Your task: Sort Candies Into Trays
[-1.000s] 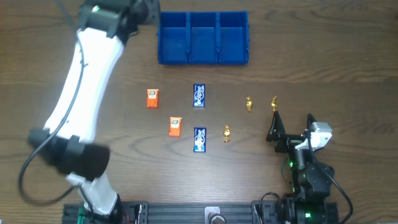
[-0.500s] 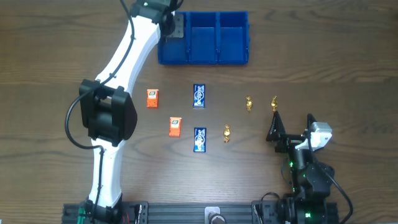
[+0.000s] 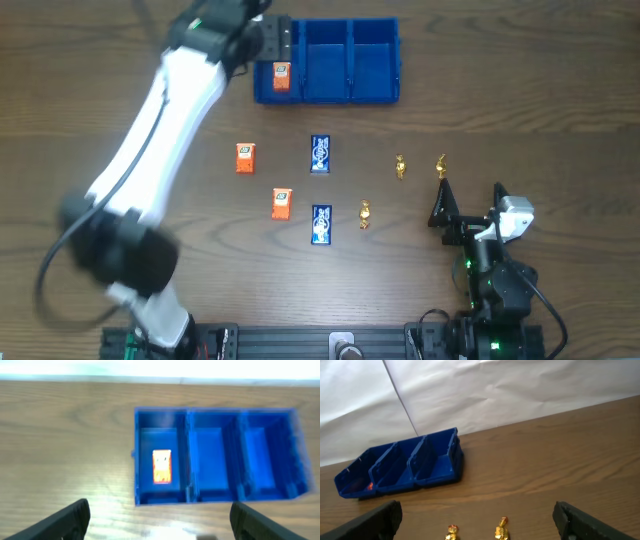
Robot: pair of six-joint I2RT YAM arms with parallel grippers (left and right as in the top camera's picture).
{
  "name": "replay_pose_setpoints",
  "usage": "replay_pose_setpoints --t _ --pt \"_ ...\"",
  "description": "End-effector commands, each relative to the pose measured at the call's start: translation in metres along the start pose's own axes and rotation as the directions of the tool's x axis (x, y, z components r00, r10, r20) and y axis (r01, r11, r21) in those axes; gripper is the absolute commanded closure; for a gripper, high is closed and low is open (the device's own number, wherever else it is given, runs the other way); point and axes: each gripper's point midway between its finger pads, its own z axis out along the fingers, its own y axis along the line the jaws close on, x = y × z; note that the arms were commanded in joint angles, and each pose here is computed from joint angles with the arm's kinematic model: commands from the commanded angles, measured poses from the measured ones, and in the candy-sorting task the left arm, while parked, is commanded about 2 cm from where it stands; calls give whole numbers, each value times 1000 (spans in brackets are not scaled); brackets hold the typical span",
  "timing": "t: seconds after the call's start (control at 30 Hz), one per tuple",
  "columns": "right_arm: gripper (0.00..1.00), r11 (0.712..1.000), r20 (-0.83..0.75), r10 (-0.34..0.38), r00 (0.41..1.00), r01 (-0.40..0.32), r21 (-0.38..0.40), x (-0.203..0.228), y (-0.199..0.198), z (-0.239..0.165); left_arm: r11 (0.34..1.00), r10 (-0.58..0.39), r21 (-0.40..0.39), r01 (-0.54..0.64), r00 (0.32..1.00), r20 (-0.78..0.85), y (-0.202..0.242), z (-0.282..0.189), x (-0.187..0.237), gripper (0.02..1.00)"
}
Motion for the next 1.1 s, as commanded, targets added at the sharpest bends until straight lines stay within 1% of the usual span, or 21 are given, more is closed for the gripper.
replay_pose_setpoints --t 0.03,0.1,0.23,0.37,0.57,0.67,0.77,1.1 --pt "3 1000 -3 -12 1000 12 -4 2 0 0 1000 6 -16 -7 999 -43 21 -15 78 106" --pt "3 1000 -3 -12 1000 12 -4 2 0 0 999 -16 -45 11 995 -101 35 -1 123 102" --pt "3 1000 -3 -12 1000 12 -4 2 0 0 995 -51 -97 31 977 -209 54 28 192 112" --pt "3 1000 -3 -12 1000 12 -4 2 0 0 993 -54 -112 25 964 -262 63 46 227 117" --pt "3 1000 -3 -12 1000 12 -4 2 0 0 992 -52 -122 17 956 -288 64 65 238 139" --pt "3 1000 -3 -12 1000 12 -4 2 0 0 990 -67 -137 25 950 -306 71 73 244 143" --pt "3 1000 -3 -12 1000 12 -4 2 0 0 990 -78 -135 35 943 -322 74 78 248 154" --pt "3 1000 -3 -12 1000 12 -4 2 0 0 991 -46 -131 0 937 -347 75 91 259 224"
